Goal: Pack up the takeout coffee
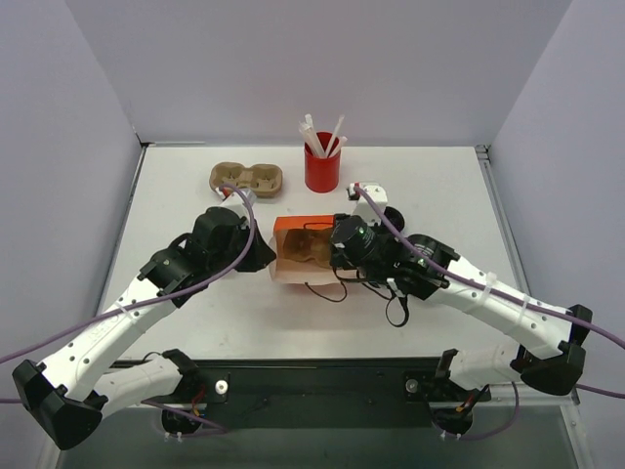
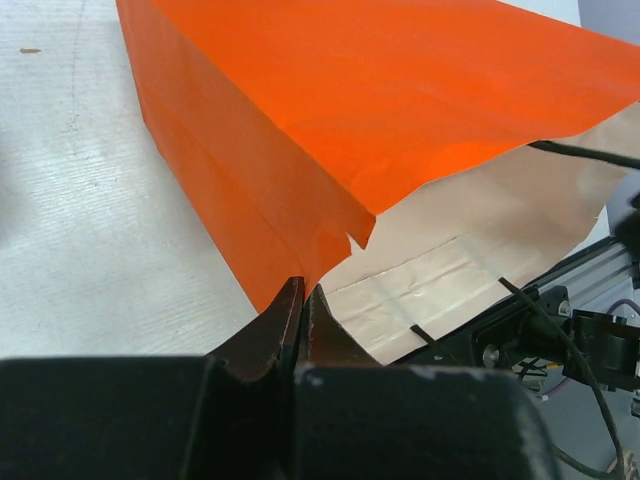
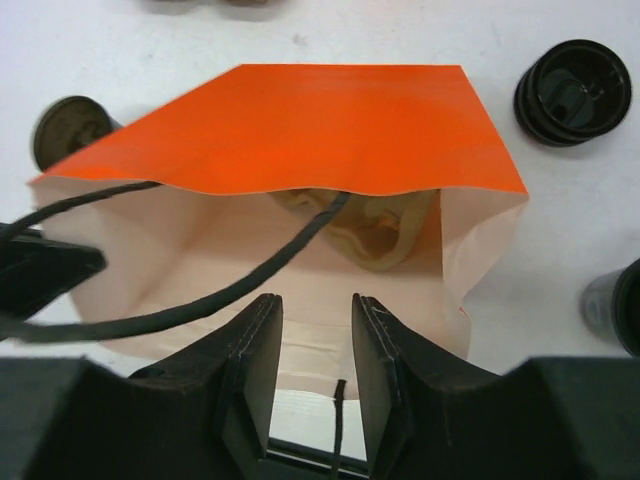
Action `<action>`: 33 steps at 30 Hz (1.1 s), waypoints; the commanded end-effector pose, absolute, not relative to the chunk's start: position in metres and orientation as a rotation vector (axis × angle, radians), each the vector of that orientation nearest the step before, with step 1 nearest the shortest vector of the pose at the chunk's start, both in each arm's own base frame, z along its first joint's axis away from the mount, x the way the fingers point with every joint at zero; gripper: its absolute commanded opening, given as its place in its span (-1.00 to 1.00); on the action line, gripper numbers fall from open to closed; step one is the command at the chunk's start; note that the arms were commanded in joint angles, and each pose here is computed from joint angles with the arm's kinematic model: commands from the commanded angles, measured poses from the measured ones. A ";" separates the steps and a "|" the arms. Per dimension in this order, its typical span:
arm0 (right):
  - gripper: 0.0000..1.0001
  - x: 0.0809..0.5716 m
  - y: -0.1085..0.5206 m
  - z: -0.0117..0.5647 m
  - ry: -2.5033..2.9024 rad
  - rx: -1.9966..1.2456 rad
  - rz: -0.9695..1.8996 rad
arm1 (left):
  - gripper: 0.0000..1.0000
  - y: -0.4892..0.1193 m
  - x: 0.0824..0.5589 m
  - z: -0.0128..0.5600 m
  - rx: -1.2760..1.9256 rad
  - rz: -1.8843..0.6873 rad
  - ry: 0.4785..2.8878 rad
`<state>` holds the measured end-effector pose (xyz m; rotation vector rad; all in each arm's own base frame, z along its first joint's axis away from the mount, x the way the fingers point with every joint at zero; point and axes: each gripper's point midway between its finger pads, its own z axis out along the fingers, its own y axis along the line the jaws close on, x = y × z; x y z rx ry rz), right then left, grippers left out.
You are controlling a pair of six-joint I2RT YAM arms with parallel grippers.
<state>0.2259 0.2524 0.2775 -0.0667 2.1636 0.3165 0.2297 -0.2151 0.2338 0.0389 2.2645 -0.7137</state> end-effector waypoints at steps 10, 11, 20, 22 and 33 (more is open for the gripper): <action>-0.07 0.223 0.192 0.288 2.064 0.056 0.145 | -1.00 -0.228 0.230 0.268 0.037 -0.813 2.184; -0.02 0.223 0.189 0.285 2.072 0.038 0.109 | -1.00 -0.229 0.231 0.268 0.036 -0.815 2.185; 0.04 0.245 0.174 0.254 2.185 0.018 -0.038 | -1.00 -0.229 0.234 0.269 0.012 -0.812 2.188; -0.06 0.250 0.173 0.249 2.198 0.007 -0.057 | -1.00 -0.229 0.233 0.269 0.006 -0.815 2.189; -1.00 0.263 0.180 0.244 2.210 -0.086 -0.065 | -1.00 -0.228 0.232 0.263 -0.038 -0.816 2.211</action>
